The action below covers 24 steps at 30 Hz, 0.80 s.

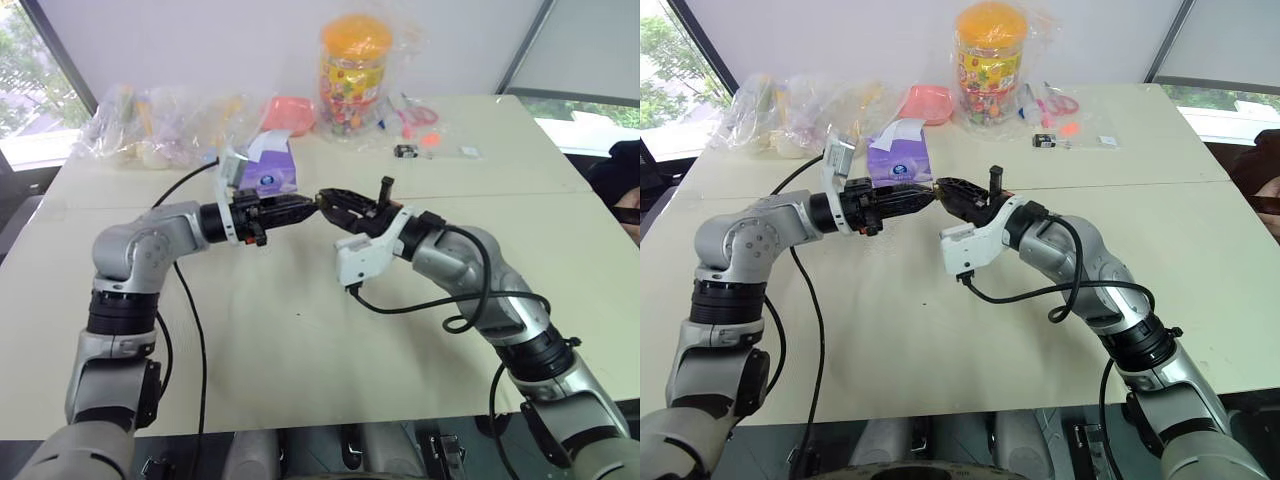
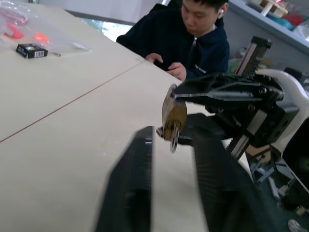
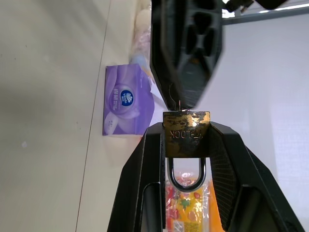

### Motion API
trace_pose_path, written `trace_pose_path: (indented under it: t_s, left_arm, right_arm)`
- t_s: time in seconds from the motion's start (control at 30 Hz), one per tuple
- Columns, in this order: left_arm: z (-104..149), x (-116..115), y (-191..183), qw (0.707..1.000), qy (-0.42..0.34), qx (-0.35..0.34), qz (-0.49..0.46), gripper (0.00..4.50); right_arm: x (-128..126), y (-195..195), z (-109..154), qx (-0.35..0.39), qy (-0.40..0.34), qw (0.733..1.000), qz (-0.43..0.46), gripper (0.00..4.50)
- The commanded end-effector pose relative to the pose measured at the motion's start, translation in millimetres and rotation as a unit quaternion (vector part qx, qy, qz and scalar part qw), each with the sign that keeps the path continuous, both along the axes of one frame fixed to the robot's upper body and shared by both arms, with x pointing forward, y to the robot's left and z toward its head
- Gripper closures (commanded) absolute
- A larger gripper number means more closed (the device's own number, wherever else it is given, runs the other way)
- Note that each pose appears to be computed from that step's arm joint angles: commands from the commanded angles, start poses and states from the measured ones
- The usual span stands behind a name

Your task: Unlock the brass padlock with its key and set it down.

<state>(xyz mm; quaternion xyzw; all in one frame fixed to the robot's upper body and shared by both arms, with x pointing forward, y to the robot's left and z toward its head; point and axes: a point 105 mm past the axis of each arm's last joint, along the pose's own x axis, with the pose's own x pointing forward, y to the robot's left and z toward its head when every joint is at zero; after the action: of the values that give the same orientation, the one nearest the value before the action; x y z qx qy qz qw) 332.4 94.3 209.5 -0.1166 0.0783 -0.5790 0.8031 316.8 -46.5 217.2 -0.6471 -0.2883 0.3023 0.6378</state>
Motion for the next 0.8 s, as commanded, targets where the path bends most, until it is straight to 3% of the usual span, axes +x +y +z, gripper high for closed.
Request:
trace_pose_path:
  t_s: [0.03, 0.8]
  left_arm:
    - [10.1, -3.6, 2.3, 1.0, -0.031, 0.003, -0.003, 4.15]
    - [15.3, -1.8, -2.3, 0.999, -0.036, -0.008, -0.004, 4.15]
  right_arm:
    - [-4.0, -1.7, 17.8, 0.02, -0.024, 0.999, 0.003, 3.84]
    - [-5.5, -0.7, 17.9, 0.016, -0.015, 1.0, 0.004, 3.84]
